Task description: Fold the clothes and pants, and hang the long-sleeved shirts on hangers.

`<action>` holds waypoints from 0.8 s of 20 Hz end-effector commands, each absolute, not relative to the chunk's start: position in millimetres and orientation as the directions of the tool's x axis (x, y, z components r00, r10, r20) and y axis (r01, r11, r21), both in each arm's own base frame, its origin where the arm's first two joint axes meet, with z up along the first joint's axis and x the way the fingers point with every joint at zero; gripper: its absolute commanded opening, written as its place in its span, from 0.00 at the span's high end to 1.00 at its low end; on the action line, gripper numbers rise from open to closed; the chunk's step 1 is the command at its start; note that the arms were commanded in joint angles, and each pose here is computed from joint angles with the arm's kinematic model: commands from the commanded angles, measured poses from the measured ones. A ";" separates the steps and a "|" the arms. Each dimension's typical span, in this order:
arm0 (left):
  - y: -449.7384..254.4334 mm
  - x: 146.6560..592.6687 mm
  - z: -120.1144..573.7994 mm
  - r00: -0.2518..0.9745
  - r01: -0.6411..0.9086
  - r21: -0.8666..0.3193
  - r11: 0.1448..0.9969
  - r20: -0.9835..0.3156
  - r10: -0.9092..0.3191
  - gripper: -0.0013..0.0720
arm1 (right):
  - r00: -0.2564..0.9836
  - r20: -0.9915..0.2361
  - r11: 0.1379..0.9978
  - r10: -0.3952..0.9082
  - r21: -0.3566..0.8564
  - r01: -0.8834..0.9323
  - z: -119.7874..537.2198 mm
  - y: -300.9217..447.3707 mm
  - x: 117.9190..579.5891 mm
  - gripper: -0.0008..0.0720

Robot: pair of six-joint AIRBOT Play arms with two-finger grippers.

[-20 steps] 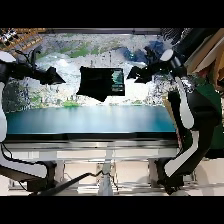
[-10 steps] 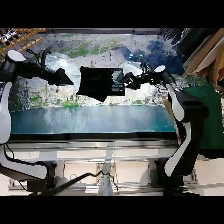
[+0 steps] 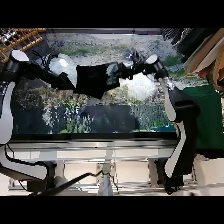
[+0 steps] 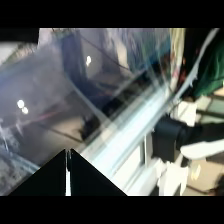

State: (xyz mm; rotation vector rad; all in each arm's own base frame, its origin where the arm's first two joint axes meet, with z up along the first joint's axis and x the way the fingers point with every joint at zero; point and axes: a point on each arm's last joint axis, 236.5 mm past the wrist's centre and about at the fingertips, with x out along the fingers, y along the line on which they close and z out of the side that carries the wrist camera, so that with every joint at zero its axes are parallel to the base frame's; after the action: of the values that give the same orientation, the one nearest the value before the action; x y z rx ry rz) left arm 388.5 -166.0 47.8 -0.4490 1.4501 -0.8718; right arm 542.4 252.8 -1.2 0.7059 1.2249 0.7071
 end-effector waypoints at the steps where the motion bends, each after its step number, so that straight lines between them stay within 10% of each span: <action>1: -166.3 379.8 49.4 -0.137 0.239 -0.746 0.621 -0.659 -0.739 0.97 | 0.311 -0.600 0.657 0.737 0.744 -0.122 87.5 220.4 546.6 0.95; 10: -165.2 361.0 53.7 -0.216 0.224 -0.765 0.604 -0.643 -0.735 0.97 | 0.725 -0.544 0.768 0.422 0.639 0.032 312.3 9.5 447.1 0.95; 16: -165.2 361.6 53.5 -0.213 0.248 -0.763 0.596 -0.644 -0.735 0.97 | 0.635 -0.771 0.769 -0.056 0.372 0.520 301.7 -139.7 281.4 0.95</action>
State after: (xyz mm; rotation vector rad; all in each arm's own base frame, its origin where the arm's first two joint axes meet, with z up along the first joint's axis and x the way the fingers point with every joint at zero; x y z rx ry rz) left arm 362.7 -165.2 53.1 -0.4394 1.5416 -0.9355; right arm 368.2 -84.8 314.1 0.6401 0.7553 -0.0622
